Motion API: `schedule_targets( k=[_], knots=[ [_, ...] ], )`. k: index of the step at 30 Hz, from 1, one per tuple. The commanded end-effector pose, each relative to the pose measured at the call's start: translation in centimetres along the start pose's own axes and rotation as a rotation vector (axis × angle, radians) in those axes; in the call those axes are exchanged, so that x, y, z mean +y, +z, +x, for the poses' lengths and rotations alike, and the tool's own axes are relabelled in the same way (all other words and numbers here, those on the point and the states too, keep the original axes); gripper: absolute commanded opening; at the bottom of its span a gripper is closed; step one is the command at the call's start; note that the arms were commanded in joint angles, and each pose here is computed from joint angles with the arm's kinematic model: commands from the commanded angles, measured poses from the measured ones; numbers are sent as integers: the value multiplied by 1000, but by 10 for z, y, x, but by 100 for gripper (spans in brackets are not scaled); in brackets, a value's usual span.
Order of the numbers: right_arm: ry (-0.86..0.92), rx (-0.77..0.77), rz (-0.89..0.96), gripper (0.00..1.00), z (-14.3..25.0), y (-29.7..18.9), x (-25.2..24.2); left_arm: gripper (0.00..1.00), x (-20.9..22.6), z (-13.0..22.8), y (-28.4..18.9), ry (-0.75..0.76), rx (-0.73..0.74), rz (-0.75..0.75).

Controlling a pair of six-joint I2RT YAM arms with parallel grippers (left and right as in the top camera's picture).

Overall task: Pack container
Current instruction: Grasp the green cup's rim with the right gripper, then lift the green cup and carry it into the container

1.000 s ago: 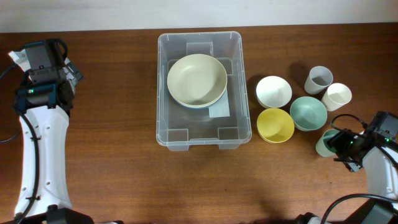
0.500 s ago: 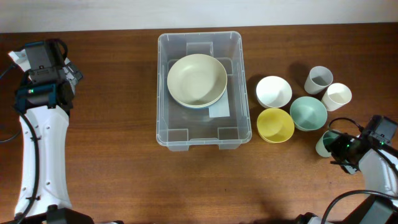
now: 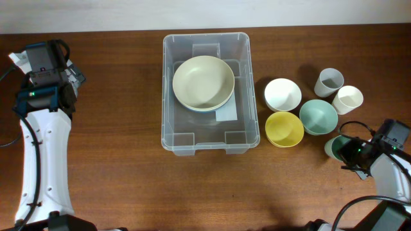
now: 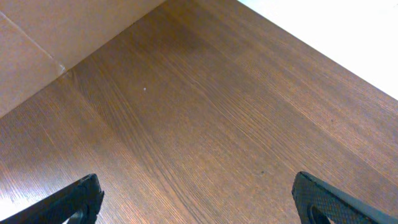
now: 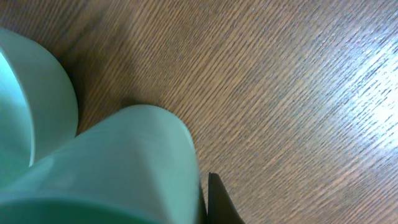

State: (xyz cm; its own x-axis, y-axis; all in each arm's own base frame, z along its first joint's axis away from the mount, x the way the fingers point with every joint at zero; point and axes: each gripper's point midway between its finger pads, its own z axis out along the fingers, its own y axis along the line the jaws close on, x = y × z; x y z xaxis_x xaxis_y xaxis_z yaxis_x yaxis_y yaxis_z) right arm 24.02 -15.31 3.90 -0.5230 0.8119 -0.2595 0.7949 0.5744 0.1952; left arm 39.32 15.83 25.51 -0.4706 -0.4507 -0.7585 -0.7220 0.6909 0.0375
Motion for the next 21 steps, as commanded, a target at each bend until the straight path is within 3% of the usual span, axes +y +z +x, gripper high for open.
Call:
schedule_targets(
  k=[1, 6, 15, 21],
  knots=[
    [-2, 5, 5, 4, 1, 1, -2, 99, 3, -6, -2, 0, -16, -12],
    [-12, -23, -6, 4, -15, -22, 6, 99, 3, -6, -2, 0, -16, -12],
    [-144, -174, -224, 4, -59, -126, 77, 100, 3, -6, -2, 0, -16, -12],
    [-377, -212, -338, 4, -42, -179, 152, 99, 3, -6, -2, 0, -16, -12]
  ],
)
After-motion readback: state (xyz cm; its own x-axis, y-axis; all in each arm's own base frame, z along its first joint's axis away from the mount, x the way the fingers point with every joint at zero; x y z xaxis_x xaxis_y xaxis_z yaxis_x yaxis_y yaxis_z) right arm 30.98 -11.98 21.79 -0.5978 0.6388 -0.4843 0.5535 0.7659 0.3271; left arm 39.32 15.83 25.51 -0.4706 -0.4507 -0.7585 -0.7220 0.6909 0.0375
